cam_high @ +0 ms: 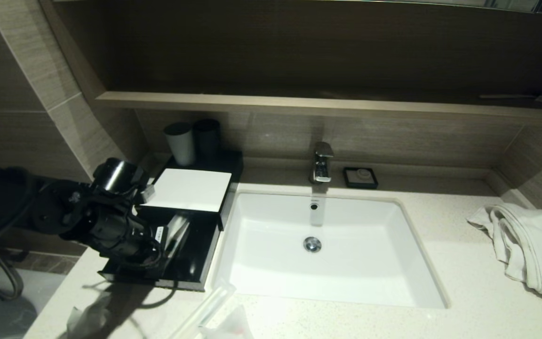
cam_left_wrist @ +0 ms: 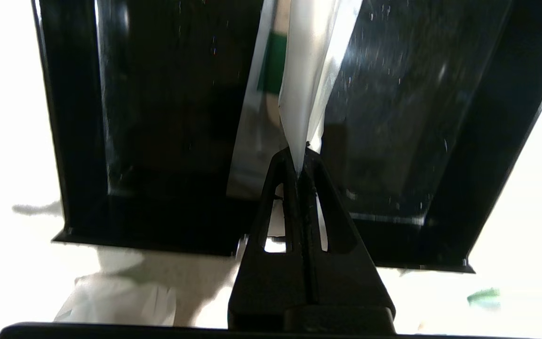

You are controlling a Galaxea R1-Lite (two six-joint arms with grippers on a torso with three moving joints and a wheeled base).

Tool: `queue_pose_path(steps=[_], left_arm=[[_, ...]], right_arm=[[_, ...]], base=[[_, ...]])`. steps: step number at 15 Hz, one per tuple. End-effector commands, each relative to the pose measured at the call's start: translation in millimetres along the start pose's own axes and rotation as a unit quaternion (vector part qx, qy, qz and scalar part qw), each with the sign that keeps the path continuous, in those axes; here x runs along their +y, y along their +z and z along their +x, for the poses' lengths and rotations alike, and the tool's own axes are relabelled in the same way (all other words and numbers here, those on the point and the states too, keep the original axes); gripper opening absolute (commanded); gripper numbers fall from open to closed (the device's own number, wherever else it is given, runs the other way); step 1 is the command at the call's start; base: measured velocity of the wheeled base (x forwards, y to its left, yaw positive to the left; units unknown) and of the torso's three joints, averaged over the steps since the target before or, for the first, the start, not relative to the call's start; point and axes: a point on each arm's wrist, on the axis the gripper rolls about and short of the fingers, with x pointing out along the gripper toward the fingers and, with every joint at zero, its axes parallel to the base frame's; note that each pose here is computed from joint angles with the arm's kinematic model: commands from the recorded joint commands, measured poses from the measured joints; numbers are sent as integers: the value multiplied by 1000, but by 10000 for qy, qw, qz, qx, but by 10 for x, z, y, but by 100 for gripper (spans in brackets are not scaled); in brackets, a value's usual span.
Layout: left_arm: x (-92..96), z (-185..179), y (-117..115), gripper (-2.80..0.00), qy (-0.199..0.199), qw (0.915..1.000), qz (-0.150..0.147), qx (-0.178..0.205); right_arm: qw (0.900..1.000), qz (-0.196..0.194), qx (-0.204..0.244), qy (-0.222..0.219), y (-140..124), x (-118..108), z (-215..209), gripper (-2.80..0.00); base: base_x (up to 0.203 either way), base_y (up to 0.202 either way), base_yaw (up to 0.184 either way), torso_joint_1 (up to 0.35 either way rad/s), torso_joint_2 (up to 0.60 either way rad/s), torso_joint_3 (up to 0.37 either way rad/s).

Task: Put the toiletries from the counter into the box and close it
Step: Place the bathroom toiletry into the drawer

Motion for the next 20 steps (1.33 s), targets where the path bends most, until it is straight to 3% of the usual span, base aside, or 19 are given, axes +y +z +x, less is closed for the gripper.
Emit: queue_pose_path(steps=[1, 16, 17, 20], left_arm=[[2, 85, 10, -280, 6, 10000, -17, 25], [-30, 274, 155, -280, -52, 9997, -19, -252], [-31, 269, 160, 0, -54, 9996, -19, -264], [-33, 230, 167, 0, -66, 9995, -72, -311]], right_arm=[[10000, -1, -1, 2, 0, 0, 0, -280], [10000, -1, -1, 2, 0, 0, 0, -280], [10000, -1, -1, 2, 0, 0, 0, -280], [10000, -1, -1, 2, 0, 0, 0, -280]], base=[[0, 0, 0, 0, 0, 0], [0, 0, 0, 0, 0, 0], [0, 0, 0, 0, 0, 0], [0, 0, 0, 0, 0, 0]])
